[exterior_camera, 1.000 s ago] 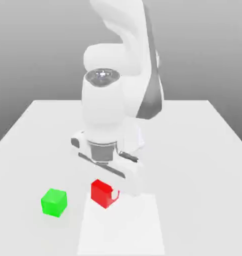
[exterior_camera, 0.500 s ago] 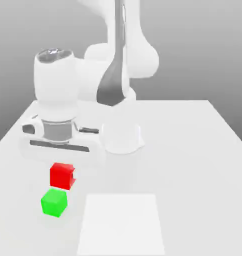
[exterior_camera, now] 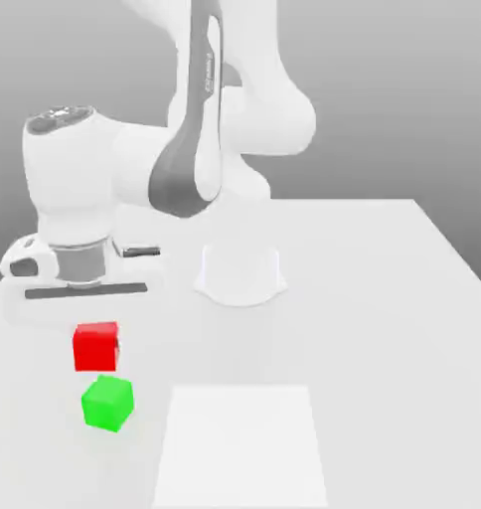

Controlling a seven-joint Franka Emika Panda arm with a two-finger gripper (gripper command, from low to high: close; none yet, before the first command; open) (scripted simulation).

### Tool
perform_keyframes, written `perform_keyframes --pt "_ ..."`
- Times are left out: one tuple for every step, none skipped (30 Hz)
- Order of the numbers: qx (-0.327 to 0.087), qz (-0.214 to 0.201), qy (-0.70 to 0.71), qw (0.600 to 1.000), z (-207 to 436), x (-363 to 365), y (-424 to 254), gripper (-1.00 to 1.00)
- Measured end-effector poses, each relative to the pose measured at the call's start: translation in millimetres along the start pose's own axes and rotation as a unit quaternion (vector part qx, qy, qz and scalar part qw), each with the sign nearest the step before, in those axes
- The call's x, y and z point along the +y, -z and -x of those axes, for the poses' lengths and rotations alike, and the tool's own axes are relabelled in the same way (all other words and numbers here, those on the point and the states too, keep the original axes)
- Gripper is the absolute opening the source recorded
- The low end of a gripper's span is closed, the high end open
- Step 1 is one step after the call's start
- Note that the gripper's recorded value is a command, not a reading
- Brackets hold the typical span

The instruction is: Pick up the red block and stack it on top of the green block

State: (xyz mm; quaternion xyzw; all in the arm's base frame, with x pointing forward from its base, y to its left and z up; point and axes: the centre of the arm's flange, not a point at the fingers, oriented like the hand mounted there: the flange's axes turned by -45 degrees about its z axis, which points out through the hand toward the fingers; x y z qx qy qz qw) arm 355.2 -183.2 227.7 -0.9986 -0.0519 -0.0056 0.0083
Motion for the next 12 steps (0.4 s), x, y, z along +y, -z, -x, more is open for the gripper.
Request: perform_keyframes --pt "0.000 0.000 0.000 1.000 -0.2 0.1 -3.3 -1.00" --pt "0.000 0.000 0.000 1.000 -0.3 0.2 -6.9 -1.00" --pt "0.000 0.000 0.000 1.000 -0.1 0.4 -10.7 -1.00" --pt "0.000 0.001 0.000 1.000 0.3 0.6 -14.7 -1.00" --pt "0.000 0.001 -0.001 1.000 0.9 0.8 -19.0 -1.00" --pt "0.000 0.002 -0.001 1.000 1.8 0.9 -23.4 -1.00" --pt "-0.001 0.003 -0.002 1.000 2.8 1.1 -28.0 -1.00" --pt "-0.002 0.004 -0.003 1.000 4.2 1.2 -32.8 -1.00" --pt "-0.003 0.005 -0.003 1.000 5.7 1.2 -37.8 -1.00" --pt "-0.004 0.006 -0.004 1.000 7.5 1.2 -42.9 -1.00" --pt "-0.005 0.007 -0.005 1.000 8.9 1.2 -46.8 1.00" --pt "-0.005 0.007 -0.005 1.000 8.9 1.2 -46.8 1.00"
